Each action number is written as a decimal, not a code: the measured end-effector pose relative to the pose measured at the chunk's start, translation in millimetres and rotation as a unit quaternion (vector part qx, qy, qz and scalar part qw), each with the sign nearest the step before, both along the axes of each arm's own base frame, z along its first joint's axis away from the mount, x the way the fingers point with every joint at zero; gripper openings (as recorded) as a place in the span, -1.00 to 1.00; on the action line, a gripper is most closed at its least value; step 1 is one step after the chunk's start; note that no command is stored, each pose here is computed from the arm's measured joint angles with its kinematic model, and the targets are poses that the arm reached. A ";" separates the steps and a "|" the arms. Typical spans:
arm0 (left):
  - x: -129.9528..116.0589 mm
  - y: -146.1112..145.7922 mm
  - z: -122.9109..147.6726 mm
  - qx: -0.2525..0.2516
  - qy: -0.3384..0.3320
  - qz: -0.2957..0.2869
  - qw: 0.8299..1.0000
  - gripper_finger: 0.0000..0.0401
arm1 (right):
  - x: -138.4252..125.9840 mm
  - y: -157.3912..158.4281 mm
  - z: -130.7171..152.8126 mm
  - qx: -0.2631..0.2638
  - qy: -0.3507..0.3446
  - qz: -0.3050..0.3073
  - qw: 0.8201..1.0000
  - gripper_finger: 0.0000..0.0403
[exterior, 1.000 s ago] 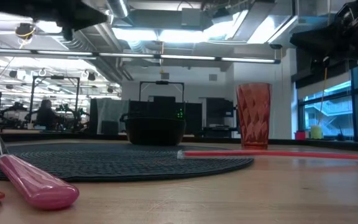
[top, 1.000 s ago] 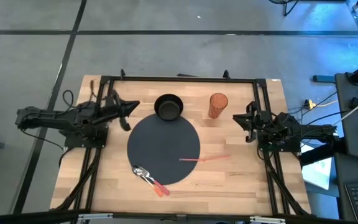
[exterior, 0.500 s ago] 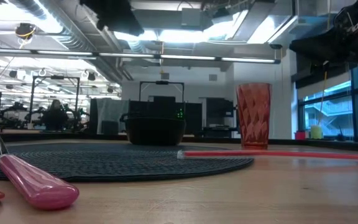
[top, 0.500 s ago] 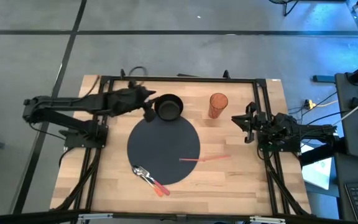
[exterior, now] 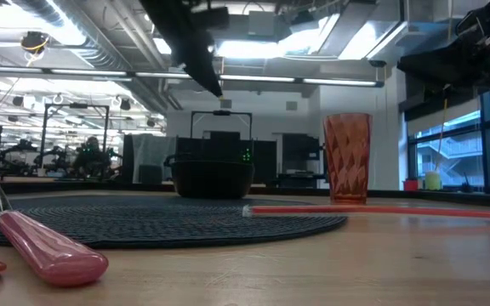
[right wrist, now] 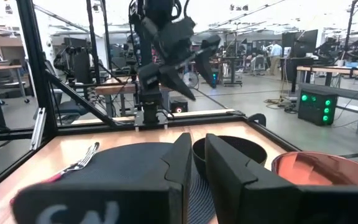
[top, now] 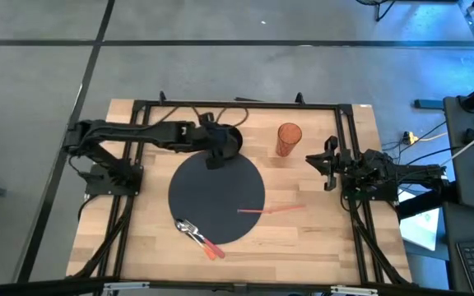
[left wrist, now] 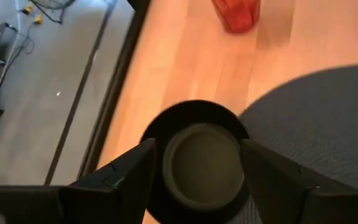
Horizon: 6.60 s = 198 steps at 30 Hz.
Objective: Pick & Place Utensil
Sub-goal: Put the black bowl on the black tablemat
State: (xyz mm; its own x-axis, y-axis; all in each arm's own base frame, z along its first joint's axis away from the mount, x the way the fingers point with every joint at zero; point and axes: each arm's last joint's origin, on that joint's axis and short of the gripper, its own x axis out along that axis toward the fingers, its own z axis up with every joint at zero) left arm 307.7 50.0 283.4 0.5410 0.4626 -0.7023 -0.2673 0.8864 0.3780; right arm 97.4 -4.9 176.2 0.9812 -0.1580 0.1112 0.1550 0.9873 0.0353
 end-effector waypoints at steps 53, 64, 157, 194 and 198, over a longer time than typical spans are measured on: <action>30.3 15.3 -95.9 -0.119 0.171 -0.019 0.978 -0.03 | 0.0 0.0 -0.2 0.005 0.000 0.001 1.000 -0.76; 29.1 21.0 -95.9 -0.123 0.172 -0.020 0.977 -0.08 | 0.0 0.0 -0.2 0.015 -0.001 0.002 1.000 -0.76; 46.1 -147.6 -90.5 -0.161 0.192 -0.111 0.962 -0.98 | 0.2 -0.2 -2.1 0.013 0.010 -0.002 1.000 -0.76; 46.1 -163.8 -114.7 -0.189 0.223 -0.093 0.952 -0.98 | 0.2 -0.3 -2.2 0.012 0.010 -0.005 1.000 -0.76; 46.0 -163.9 -114.8 -0.194 0.222 -0.086 0.952 -0.94 | 0.2 -0.4 -2.2 0.012 0.010 -0.005 1.000 -0.76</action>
State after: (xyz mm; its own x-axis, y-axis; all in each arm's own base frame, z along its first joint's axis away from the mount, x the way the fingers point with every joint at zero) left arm 353.7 -113.9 168.6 0.1951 0.0521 -0.9794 0.0046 0.9985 0.0540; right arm 97.6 -5.2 174.0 0.9815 -0.1700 0.0877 0.1655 0.9846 0.0555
